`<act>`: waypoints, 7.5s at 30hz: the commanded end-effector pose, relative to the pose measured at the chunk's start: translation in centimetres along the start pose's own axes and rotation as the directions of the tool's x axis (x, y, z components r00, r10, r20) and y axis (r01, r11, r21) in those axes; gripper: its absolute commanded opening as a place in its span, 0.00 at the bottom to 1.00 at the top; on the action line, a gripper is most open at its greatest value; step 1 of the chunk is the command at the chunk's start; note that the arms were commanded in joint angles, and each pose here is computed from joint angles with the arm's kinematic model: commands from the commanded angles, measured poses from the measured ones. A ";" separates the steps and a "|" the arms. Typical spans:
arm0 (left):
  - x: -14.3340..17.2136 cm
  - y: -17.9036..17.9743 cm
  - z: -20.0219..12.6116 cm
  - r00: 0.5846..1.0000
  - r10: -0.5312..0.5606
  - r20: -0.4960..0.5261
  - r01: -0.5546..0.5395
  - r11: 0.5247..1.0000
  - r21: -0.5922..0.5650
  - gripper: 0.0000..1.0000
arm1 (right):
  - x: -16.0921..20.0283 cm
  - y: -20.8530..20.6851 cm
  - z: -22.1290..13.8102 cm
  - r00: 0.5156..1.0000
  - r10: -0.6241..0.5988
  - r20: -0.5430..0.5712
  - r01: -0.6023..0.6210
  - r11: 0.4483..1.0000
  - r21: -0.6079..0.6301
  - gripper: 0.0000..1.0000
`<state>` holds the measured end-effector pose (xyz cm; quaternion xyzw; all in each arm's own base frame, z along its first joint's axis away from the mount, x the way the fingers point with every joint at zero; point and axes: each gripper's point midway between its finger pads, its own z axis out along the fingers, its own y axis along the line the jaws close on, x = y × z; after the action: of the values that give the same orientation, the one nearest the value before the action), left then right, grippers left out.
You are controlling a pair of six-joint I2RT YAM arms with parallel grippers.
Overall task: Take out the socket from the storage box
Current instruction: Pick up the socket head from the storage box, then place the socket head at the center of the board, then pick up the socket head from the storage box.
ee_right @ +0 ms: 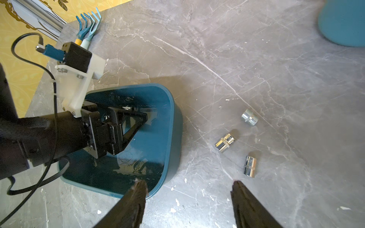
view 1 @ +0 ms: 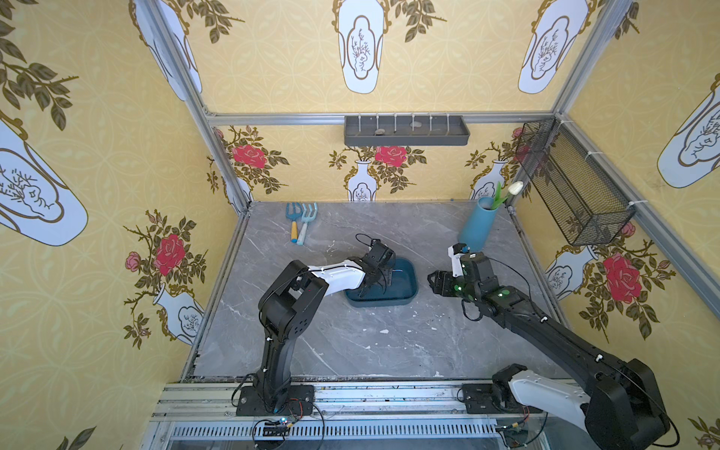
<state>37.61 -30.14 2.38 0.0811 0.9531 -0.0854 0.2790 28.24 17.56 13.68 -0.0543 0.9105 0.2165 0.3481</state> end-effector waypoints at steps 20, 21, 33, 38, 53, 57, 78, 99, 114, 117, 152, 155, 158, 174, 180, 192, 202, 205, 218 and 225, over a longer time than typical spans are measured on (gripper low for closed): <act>-0.9 1.2 1.1 0.992 -0.022 0.125 0.035 0.994 -0.099 0.48 | -0.1 0.1 -0.3 1.000 -0.001 0.027 0.002 1.000 -0.012 0.73; -1.0 1.1 1.1 0.992 -0.021 0.126 0.034 0.995 -0.098 0.47 | 0.0 0.1 -0.3 1.000 -0.001 0.025 0.002 1.000 -0.013 0.73; -1.6 0.6 0.7 0.987 0.000 0.160 0.010 0.998 -0.060 0.31 | 0.0 0.1 -0.4 1.000 -0.009 0.025 0.009 1.000 -0.011 0.73; -1.6 0.3 0.1 0.986 -0.001 0.169 0.007 0.999 -0.033 0.28 | 0.1 0.0 -0.5 1.000 -0.011 0.026 0.011 1.000 -0.009 0.73; -2.1 0.4 -5.6 0.977 -0.047 0.206 0.036 0.998 0.055 0.28 | -0.2 0.1 -0.6 0.999 -0.017 0.031 0.017 1.000 -0.007 0.73; -2.0 1.1 -7.4 0.976 -0.065 0.210 0.054 0.997 0.056 0.28 | -0.3 0.2 -0.6 0.999 -0.017 0.034 0.018 1.000 -0.012 0.73; 1.2 11.3 -14.3 0.943 -0.206 0.261 0.231 0.970 -0.070 0.29 | -0.1 0.8 -0.2 1.000 0.000 0.022 0.001 0.999 -0.047 0.73; 7.8 17.1 -9.5 0.911 -0.390 0.135 0.409 0.897 -0.170 0.29 | 0.0 1.0 0.0 1.000 0.008 0.015 -0.007 0.998 -0.056 0.74; 8.8 18.0 -7.6 0.909 -0.403 0.104 0.416 0.883 -0.216 0.29 | -0.1 0.9 -0.1 1.000 0.009 0.018 -0.008 0.999 -0.053 0.74; 8.9 18.0 -7.4 0.910 -0.402 0.098 0.414 0.882 -0.224 0.30 | -0.1 0.9 -0.1 1.000 0.009 0.018 -0.008 0.999 -0.051 0.74; 6.0 17.6 -11.2 0.916 -0.373 0.151 0.397 0.896 -0.196 0.52 | -2.1 4.2 0.0 0.998 -0.034 0.051 0.041 0.989 -0.143 0.75; 4.7 17.3 -12.8 0.914 -0.365 0.180 0.394 0.903 -0.171 0.55 | -2.7 6.1 0.5 0.995 -0.069 0.065 0.080 0.981 -0.174 0.75; 3.4 17.0 -14.5 0.911 -0.355 0.211 0.387 0.911 -0.141 0.57 | -3.1 7.9 1.6 0.993 -0.103 0.063 0.114 0.975 -0.189 0.76; 0.5 15.4 -20.3 0.901 -0.301 0.313 0.317 0.948 -0.001 0.68 | -2.4 14.7 10.5 0.968 -0.249 0.029 0.249 0.941 -0.229 0.75; 1.0 15.1 -19.8 0.904 -0.304 0.302 0.312 0.950 0.019 0.69 | -1.6 15.6 14.2 0.963 -0.271 0.003 0.263 0.933 -0.245 0.70; 1.0 14.4 -18.4 0.906 -0.318 0.278 0.314 0.948 0.061 0.69 | 1.1 17.8 17.9 0.924 -0.381 0.012 0.369 0.886 -0.280 0.65; 1.3 14.1 -17.6 0.911 -0.321 0.259 0.315 0.947 0.067 0.69 | 2.3 17.7 19.8 0.904 -0.427 0.020 0.416 0.866 -0.277 0.60; 1.4 14.1 -17.5 0.911 -0.325 0.255 0.318 0.945 0.071 0.69 | 2.5 17.6 20.2 0.900 -0.436 0.022 0.424 0.863 -0.274 0.60; 1.4 13.9 -17.2 0.909 -0.333 0.251 0.323 0.943 0.084 0.69 | 3.1 17.5 21.4 0.888 -0.459 0.034 0.451 0.854 -0.261 0.55; 1.5 13.8 -17.2 0.909 -0.334 0.250 0.321 0.943 0.090 0.69 | 3.3 17.3 21.6 0.885 -0.465 0.036 0.458 0.852 -0.252 0.50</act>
<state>30.08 -12.73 14.13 -0.0848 0.9091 -0.1539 0.3777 34.17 42.23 2.88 -0.3174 0.8476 0.2399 0.3510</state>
